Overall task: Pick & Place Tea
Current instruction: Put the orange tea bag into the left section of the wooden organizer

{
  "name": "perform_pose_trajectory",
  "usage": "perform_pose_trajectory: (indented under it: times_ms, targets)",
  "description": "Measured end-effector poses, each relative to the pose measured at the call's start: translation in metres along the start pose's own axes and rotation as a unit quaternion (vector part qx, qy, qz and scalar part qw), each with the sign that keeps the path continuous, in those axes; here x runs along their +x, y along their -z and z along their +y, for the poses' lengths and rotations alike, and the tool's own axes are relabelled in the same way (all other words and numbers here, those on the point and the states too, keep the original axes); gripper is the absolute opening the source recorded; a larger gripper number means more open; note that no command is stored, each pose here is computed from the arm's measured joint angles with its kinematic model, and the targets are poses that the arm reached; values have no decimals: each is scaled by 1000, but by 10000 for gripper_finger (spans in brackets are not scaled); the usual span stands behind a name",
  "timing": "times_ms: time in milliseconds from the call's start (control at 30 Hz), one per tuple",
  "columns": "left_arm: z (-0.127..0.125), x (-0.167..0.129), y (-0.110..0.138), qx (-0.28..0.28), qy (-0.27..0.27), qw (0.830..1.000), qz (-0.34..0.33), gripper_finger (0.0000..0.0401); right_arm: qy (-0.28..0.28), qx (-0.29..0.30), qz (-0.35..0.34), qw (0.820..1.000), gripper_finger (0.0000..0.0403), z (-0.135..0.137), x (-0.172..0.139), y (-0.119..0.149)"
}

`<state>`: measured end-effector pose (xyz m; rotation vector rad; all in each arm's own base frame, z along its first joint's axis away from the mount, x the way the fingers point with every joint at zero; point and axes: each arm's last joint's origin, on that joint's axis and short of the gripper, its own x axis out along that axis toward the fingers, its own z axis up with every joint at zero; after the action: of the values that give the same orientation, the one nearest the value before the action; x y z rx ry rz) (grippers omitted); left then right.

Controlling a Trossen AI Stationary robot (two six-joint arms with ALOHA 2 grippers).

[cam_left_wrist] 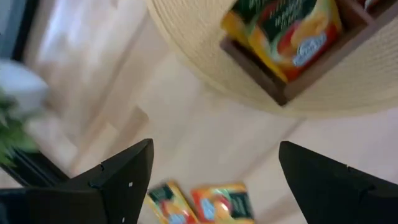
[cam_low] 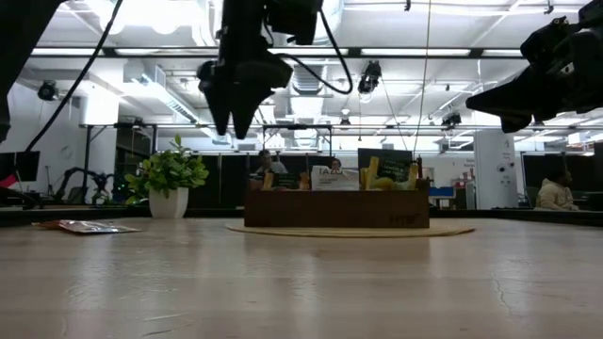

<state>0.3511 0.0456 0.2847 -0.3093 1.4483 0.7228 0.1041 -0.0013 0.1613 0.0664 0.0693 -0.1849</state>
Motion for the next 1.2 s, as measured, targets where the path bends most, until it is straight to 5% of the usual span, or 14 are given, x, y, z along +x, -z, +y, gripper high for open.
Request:
perform_pose_trajectory:
  times_ms: [333,733,967,1200]
  targets:
    - [-3,-9,17,-85,34,994,52,339,0,0,0,1000,9,0,0,0]
    - [18,9,63,-133,1,986,98,339,0,0,0,1000,9,0,0,0]
    - [31,35,96,-11,-3,989,150,339,0,0,0,1000,9,0,0,0]
    - [39,70,121,136,27,967,215,339,0,0,0,1000,9,0,0,0]
